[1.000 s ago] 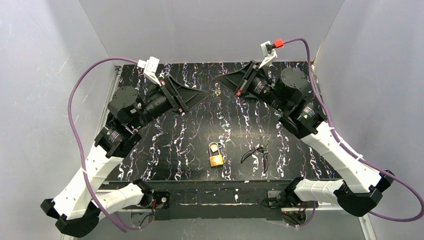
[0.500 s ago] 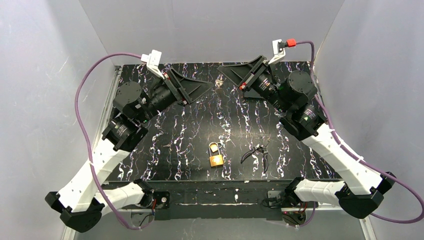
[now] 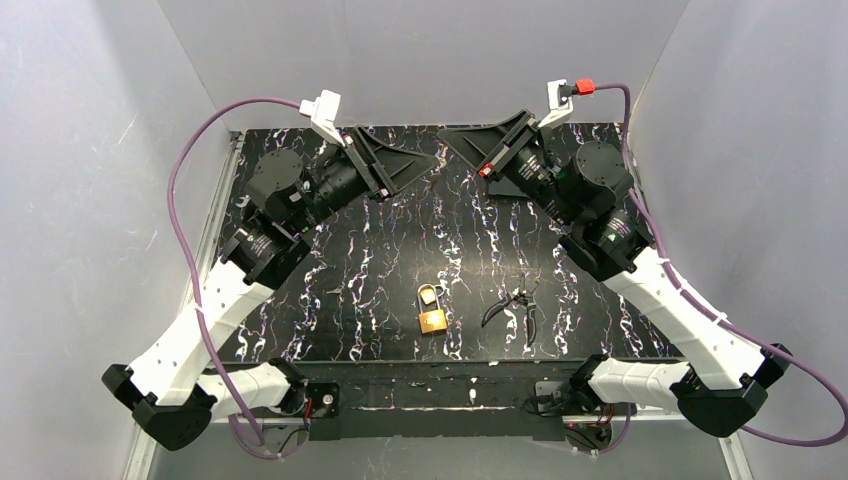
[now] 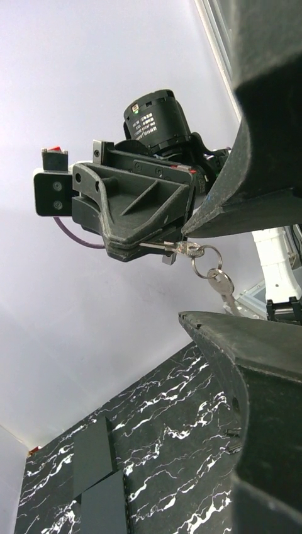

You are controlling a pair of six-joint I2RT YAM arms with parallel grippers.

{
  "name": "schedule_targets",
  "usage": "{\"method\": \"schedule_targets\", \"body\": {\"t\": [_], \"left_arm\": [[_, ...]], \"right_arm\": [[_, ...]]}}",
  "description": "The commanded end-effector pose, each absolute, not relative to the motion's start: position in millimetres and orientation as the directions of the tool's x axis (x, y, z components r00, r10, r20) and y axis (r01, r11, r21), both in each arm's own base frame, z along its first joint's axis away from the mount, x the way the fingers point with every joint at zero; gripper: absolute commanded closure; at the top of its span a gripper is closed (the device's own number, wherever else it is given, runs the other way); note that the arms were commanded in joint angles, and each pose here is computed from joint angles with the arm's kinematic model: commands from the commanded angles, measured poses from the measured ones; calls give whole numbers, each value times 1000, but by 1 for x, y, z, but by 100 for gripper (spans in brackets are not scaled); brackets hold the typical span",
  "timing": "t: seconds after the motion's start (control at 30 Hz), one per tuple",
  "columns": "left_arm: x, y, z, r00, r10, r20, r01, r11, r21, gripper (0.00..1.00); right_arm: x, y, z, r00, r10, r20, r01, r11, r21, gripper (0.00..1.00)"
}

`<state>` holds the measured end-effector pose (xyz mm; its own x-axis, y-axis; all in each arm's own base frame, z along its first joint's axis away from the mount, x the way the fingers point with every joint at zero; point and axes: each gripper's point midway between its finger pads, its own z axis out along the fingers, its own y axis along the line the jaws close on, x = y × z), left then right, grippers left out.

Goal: Unlock with the key

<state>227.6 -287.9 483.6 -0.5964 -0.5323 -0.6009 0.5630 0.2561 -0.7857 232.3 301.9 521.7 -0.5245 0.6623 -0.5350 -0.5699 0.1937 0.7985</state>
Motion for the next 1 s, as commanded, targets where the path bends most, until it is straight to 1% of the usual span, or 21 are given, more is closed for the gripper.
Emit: {"method": "schedule_targets", "body": {"t": [0.0, 0.2, 0.4, 0.63, 0.97], "left_arm": [[219, -288, 505, -584, -547, -600, 598, 209, -773, 56], [218, -291, 501, -595, -551, -585, 584, 204, -786, 56], [217, -298, 499, -612, -546, -572, 571, 195, -798, 60], [215, -304, 493, -624, -541, -564, 559, 197, -806, 69], [218, -303, 491, -626, -555, -548, 531, 210, -821, 100]], "right_arm": [[231, 294, 537, -492, 695, -523, -591, 174, 788, 99], [232, 295, 531, -496, 688, -529, -585, 185, 789, 99], [233, 296, 524, -499, 685, -530, -581, 190, 792, 99], [234, 294, 524, -491, 690, -531, -579, 197, 791, 99], [230, 291, 522, -490, 692, -530, -582, 194, 790, 99]]}}
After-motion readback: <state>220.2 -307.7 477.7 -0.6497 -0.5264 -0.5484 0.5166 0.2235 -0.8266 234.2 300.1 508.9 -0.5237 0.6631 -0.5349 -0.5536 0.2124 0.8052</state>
